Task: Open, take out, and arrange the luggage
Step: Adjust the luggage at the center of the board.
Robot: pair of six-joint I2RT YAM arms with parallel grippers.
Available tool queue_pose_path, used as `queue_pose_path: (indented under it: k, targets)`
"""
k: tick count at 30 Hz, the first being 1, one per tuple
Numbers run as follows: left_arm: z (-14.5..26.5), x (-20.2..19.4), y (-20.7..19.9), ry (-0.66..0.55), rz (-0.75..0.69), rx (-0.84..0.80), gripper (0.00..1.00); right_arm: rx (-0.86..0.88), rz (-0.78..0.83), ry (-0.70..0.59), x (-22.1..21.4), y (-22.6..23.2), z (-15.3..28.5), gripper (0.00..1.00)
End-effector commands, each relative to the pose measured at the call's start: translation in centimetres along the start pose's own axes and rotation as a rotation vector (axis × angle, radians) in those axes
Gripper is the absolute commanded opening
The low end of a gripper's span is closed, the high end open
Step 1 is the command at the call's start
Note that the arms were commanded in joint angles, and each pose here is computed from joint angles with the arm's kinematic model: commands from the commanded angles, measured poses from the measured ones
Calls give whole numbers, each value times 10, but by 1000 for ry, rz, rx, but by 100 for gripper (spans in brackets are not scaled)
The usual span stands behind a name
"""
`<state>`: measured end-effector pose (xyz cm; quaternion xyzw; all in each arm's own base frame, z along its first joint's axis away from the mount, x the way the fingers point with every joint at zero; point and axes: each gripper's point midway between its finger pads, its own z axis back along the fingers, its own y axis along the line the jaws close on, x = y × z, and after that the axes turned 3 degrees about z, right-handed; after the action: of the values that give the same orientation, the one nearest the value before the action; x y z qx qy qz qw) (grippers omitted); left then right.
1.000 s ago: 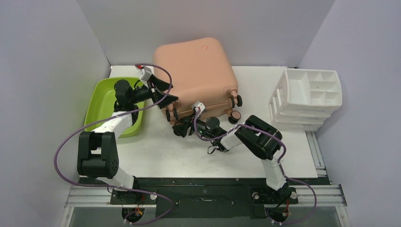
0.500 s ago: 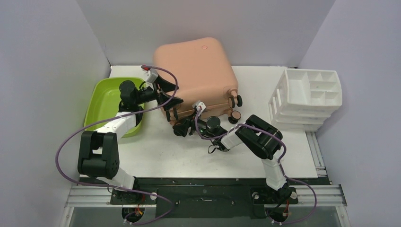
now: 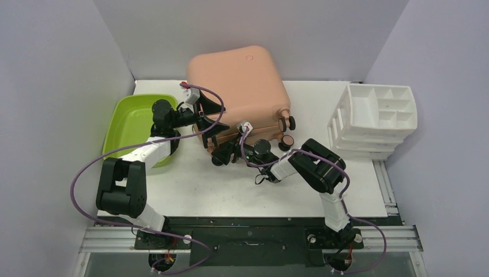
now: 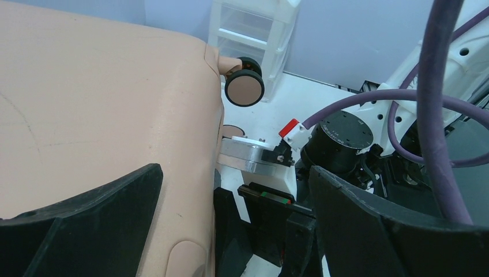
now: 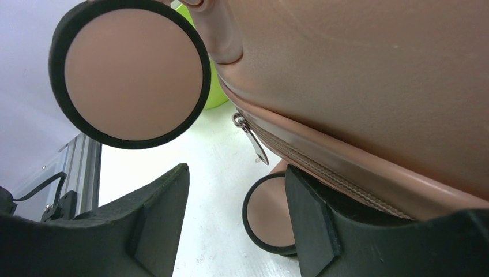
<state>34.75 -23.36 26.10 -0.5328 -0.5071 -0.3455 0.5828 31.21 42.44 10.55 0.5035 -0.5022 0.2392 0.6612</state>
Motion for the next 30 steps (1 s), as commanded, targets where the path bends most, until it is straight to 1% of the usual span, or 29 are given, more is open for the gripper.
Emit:
queue_pose_path:
  k: [1, 3, 4, 5, 6, 7, 8, 9, 10, 12, 13, 14, 15, 17, 18, 20, 25, 30]
  targets:
    - [5, -68, -6, 131, 386, -9, 97, 34, 31, -109, 38, 13, -17, 57]
    - [5, -59, -7, 110, 379, -16, 97, 37, 23, -103, 36, 15, -20, 57]
    - [5, -46, -8, 86, 339, -26, 97, 40, 15, -100, 35, 16, -21, 57]
    - [10, -37, -5, 63, 363, -11, 97, 43, 14, -100, 36, 17, -21, 57]
    - [12, -22, -5, 30, 312, -14, 97, 43, 15, -101, 37, 18, -21, 57]
    - [19, -12, -1, 3, 332, 6, 97, 41, 15, -102, 37, 18, -21, 57]
    - [23, 1, -1, -27, 286, 6, 97, 35, 15, -98, 37, 17, -22, 57]
    - [31, 9, 6, -56, 296, 37, 97, 31, 16, -98, 37, 16, -22, 57]
    - [36, 19, 8, -80, 267, 50, 97, 18, 18, -95, 36, 14, -22, 57]
    - [48, 31, 21, -118, 259, 103, 97, 4, 19, -92, 36, 11, -21, 57]
    - [61, 35, 34, -140, 248, 156, 97, -2, 21, -93, 37, 10, -21, 57]
    - [65, 35, 41, -141, 264, 183, 97, -5, 23, -89, 36, 10, -21, 57]
    - [71, 35, 49, -146, 239, 217, 97, -8, 23, -88, 35, 9, -22, 57]
    - [75, 25, 65, -132, 236, 284, 98, -12, 24, -86, 35, 7, -22, 58]
    - [77, 13, 72, -104, 247, 319, 98, -12, 23, -84, 35, 7, -21, 58]
    - [77, -1, 83, -86, 267, 372, 98, -14, 23, -83, 35, 6, -20, 58]
    - [72, -23, 90, -62, 323, 389, 99, -26, 29, -82, 36, -1, -17, 58]
    - [74, -30, 91, -39, 327, 421, 99, -37, 41, -85, 40, -4, -9, 58]
